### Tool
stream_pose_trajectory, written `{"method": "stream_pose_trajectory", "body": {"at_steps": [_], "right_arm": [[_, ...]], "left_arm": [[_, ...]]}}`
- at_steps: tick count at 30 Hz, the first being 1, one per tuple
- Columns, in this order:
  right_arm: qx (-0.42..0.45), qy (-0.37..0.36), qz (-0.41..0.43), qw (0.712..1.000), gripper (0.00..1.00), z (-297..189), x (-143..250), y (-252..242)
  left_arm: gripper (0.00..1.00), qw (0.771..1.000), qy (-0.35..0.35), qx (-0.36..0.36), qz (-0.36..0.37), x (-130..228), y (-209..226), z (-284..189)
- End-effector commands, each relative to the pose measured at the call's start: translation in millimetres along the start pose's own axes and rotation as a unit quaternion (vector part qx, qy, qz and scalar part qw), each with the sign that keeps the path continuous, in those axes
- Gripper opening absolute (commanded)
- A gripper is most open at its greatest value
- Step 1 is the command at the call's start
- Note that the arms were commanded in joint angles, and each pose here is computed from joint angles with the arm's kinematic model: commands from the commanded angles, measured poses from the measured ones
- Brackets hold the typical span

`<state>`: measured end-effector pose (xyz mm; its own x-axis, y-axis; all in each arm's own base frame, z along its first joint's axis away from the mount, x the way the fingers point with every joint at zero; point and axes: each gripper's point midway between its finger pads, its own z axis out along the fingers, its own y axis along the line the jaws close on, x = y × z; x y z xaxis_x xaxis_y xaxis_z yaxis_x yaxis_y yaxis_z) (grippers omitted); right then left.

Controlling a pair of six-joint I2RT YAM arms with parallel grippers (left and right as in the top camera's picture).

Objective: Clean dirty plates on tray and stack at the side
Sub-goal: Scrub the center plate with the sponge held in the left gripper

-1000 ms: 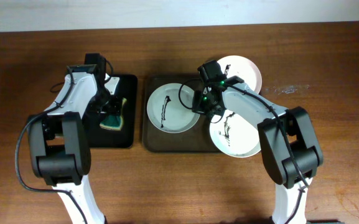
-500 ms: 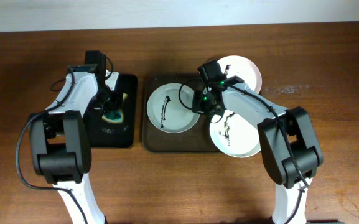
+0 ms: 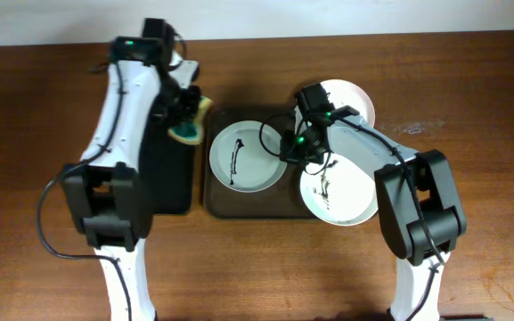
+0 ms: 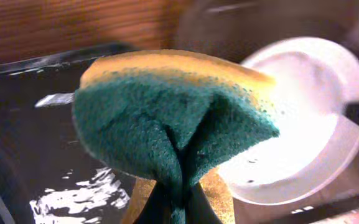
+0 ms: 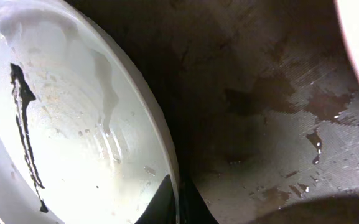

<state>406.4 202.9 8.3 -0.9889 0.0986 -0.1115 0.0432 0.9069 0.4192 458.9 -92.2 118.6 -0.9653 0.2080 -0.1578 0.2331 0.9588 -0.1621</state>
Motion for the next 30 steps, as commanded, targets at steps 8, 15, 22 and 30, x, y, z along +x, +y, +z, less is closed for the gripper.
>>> {"method": "stream_pose_trajectory", "body": {"at_steps": [8,15,22,30], "right_arm": [[-0.032,-0.001,-0.008,0.999,0.04,-0.9,-8.4,-2.3],[-0.049,0.016,0.02,0.998,0.04,11.5,-8.2,-14.3],[-0.049,0.015,0.028,0.998,0.04,11.8,-8.7,-13.5],[-0.043,0.019,0.03,0.998,0.04,12.7,-5.8,-16.5]], "left_arm": [[0.0,0.989,0.138,-0.026,-0.037,35.2,-57.5,137.5],[0.0,0.947,0.256,0.129,0.142,96.6,-103.9,118.8],[0.0,0.969,0.078,-0.169,-0.165,26.0,-47.3,146.9],[0.0,0.982,0.018,0.064,0.179,-24.1,-131.8,127.1]]}}
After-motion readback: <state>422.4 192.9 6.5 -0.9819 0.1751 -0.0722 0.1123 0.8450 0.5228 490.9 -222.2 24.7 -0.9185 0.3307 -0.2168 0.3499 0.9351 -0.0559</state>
